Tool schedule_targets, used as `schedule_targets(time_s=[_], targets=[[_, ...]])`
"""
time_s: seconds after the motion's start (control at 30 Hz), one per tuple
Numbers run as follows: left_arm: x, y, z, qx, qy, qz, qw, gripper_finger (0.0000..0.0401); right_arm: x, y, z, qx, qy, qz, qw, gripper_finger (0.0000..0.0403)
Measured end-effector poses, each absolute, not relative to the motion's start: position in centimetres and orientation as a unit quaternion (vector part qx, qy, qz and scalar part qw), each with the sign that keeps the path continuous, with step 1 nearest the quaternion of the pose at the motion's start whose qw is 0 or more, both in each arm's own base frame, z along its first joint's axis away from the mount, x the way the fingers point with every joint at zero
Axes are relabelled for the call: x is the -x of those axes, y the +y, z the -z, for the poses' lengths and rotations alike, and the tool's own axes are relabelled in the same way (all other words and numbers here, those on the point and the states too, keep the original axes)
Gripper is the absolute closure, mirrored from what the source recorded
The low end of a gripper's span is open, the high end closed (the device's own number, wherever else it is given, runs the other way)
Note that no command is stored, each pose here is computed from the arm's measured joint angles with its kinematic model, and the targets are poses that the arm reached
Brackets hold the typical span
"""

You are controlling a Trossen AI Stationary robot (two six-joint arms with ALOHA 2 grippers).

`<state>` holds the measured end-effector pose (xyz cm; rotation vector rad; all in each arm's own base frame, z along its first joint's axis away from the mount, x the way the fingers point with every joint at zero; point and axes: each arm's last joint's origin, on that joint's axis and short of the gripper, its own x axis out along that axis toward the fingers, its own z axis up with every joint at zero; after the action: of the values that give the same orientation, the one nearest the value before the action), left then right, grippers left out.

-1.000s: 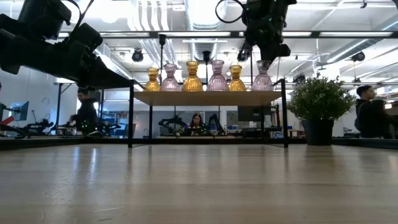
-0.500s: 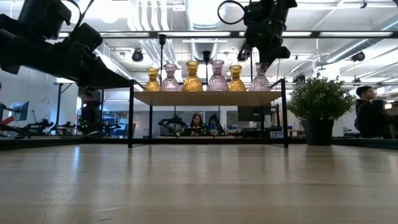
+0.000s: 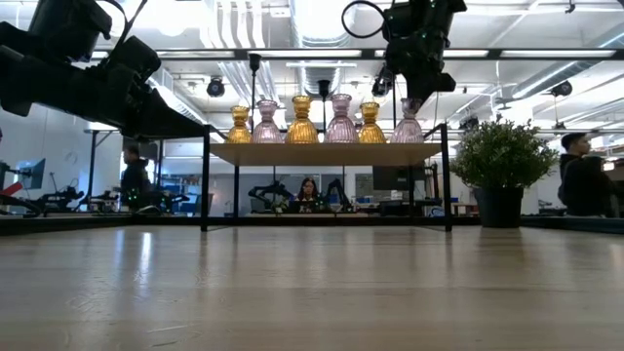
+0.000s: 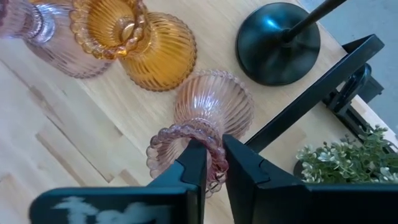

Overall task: Pick & Place candle stick holders
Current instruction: Put the pink candle holder on the shelf

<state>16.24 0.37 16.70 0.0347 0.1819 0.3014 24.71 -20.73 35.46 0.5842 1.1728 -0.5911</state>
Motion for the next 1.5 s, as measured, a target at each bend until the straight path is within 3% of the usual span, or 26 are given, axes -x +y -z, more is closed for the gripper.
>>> schedule_targets(time_s=[0.2, 0.6, 1.5], targets=[[-16.24, 0.38, -16.69, -0.017, 0.091, -0.15, 0.984, 0.0389, -24.75, -20.81, -35.19, -0.265, 0.544, 0.272, 0.748, 0.0332], [-16.24, 0.37, -16.7, -0.017, 0.09, -0.15, 0.984, 0.0389, -24.96, -20.95, -35.28, -0.253, 0.536, 0.266, 0.76, 0.0343], [-16.24, 0.37, -16.7, -0.017, 0.09, -0.15, 0.984, 0.0389, -24.98, -21.2, -35.73, -0.229, 0.52, 0.294, 0.768, 0.0257]])
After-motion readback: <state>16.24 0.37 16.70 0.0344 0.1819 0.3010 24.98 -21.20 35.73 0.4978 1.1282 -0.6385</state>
